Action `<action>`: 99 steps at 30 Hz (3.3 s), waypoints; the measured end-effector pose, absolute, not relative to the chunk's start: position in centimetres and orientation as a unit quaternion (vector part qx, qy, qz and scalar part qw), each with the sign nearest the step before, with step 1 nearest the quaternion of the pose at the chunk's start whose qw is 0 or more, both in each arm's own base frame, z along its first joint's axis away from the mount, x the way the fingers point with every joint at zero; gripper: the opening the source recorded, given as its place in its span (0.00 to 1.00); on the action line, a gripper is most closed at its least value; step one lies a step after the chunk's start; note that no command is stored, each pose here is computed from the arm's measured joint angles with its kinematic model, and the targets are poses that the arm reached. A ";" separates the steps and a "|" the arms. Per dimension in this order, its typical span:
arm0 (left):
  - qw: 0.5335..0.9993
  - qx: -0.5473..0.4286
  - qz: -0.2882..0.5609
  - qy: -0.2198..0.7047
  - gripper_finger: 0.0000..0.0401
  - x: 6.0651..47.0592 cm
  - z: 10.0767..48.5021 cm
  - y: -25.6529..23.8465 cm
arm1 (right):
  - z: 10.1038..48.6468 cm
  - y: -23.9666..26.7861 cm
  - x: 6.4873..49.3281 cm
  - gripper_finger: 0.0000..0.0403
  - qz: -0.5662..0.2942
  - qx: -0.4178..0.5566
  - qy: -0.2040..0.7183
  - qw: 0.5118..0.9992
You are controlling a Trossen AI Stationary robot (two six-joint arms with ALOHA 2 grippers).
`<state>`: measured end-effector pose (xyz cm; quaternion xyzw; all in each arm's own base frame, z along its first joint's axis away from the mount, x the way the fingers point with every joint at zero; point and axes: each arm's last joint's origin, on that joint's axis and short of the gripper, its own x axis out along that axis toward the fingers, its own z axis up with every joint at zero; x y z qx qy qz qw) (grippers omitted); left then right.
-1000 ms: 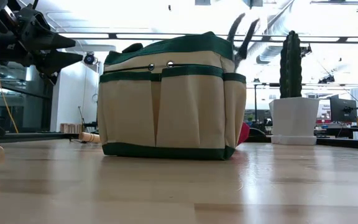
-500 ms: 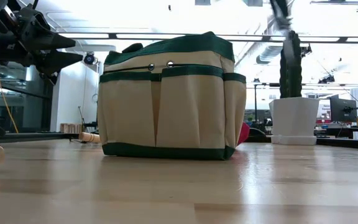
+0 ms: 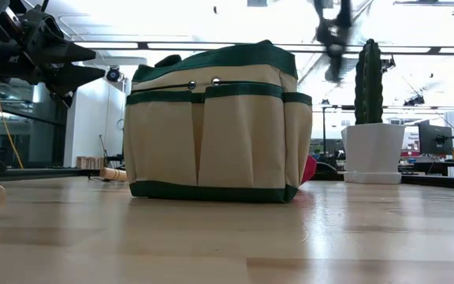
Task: Pick & Place Garden tools in Gardening bag
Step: Put the green right shear scissors into the gardening bag
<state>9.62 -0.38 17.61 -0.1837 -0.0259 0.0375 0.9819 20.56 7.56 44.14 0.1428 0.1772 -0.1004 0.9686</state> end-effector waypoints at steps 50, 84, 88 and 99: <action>0.982 -0.184 0.038 -0.026 0.43 9.6 17.6 -0.4 | 41.2 11.8 28.4 0.01 -0.111 0.208 0.126 0.964; 0.982 -0.184 0.037 -0.026 0.43 9.6 17.6 -0.4 | 39.3 13.3 29.3 0.01 -0.150 0.216 0.142 0.954; 0.982 -0.184 0.037 -0.026 0.43 9.6 17.6 -0.4 | 38.8 13.2 29.1 0.01 -0.160 0.219 0.160 0.949; 0.982 -0.184 0.037 -0.026 0.43 9.6 17.6 -0.4 | 38.7 13.1 29.1 0.01 -0.173 0.223 0.160 0.946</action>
